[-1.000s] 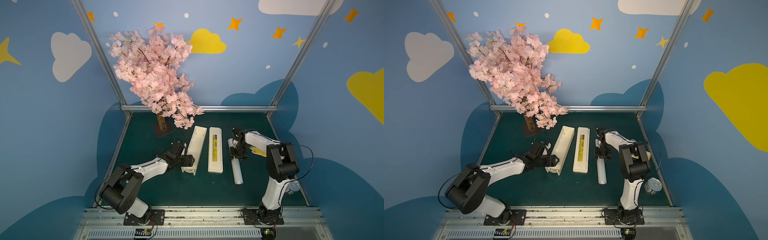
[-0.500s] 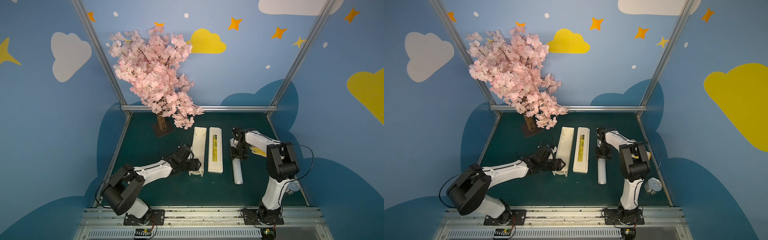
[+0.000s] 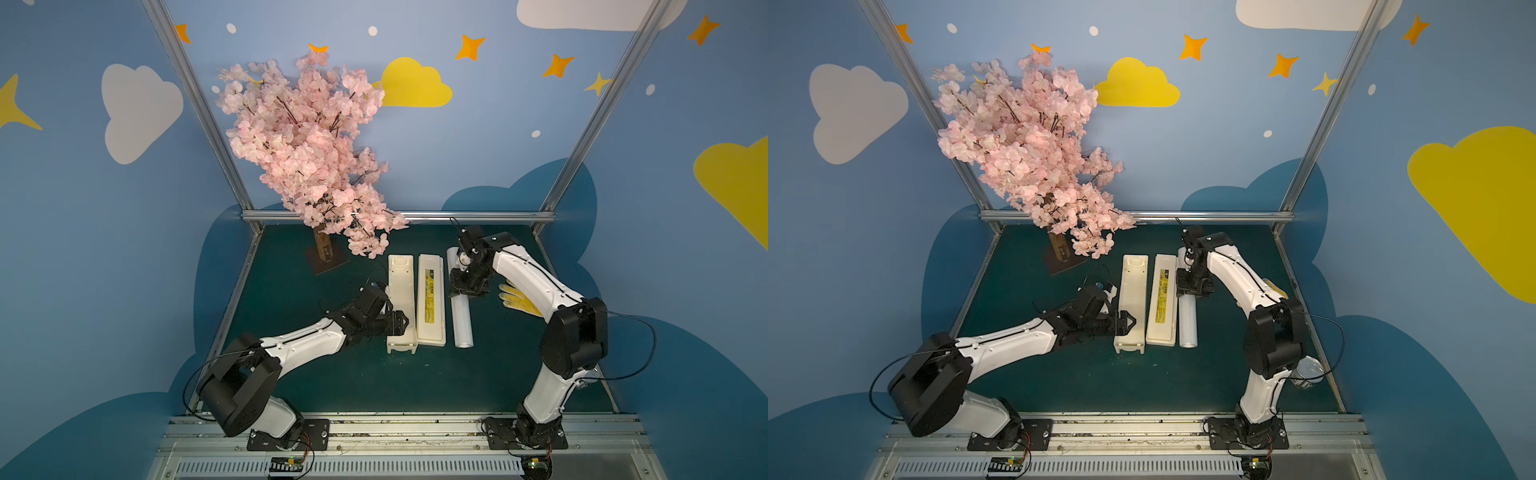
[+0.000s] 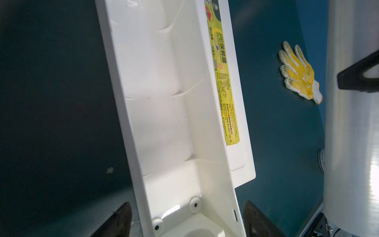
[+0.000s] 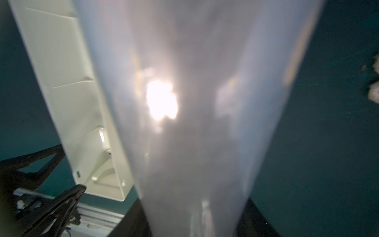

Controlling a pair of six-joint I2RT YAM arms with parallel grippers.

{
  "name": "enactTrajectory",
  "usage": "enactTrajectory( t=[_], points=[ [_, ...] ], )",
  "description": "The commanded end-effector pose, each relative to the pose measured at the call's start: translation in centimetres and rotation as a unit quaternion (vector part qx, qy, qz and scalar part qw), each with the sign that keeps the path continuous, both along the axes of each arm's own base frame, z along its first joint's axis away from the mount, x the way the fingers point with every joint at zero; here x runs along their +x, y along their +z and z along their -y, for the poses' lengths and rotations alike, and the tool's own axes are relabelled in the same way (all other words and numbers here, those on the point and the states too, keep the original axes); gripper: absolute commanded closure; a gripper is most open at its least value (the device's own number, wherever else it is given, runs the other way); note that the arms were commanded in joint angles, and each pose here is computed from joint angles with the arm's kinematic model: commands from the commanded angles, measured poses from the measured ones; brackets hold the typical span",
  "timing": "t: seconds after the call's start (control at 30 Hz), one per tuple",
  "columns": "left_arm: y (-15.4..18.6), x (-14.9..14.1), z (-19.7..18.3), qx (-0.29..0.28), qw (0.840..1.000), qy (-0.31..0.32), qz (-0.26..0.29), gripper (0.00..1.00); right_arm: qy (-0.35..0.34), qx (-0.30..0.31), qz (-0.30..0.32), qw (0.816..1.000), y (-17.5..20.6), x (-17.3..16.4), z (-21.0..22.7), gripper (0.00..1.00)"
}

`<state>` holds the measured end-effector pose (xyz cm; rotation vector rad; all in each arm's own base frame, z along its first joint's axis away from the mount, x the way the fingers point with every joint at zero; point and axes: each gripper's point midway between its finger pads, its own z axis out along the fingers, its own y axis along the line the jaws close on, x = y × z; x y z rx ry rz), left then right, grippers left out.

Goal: Put plastic wrap rolls into dispensers
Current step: Adjust the plastic wrap cutting box at the center of the board, then place the plastic wrap into the plastic wrap cutting box.

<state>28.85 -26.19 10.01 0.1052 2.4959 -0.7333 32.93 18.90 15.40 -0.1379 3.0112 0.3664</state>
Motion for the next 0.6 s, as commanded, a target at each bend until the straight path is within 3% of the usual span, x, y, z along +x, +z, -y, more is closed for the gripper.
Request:
enactTrajectory(
  t=[0.0, 0.27, 0.57],
  points=[
    [2.0, 1.0, -3.3, 0.043, 0.998, 0.036, 0.029, 0.14, 0.006, 0.049, -0.013, 0.999, 2.2, -0.6, -3.5, 0.74],
    [2.8, 0.7, -8.9, 0.058, 0.993, 0.093, 0.039, 0.13, 0.009, 0.116, -0.031, 0.993, 2.3, 1.2, -11.0, 0.75],
    [1.9, -0.2, -10.2, 0.061, 0.992, 0.102, 0.035, 0.13, 0.004, 0.102, -0.046, 0.994, -0.3, 2.5, -15.0, 0.75]
  ],
)
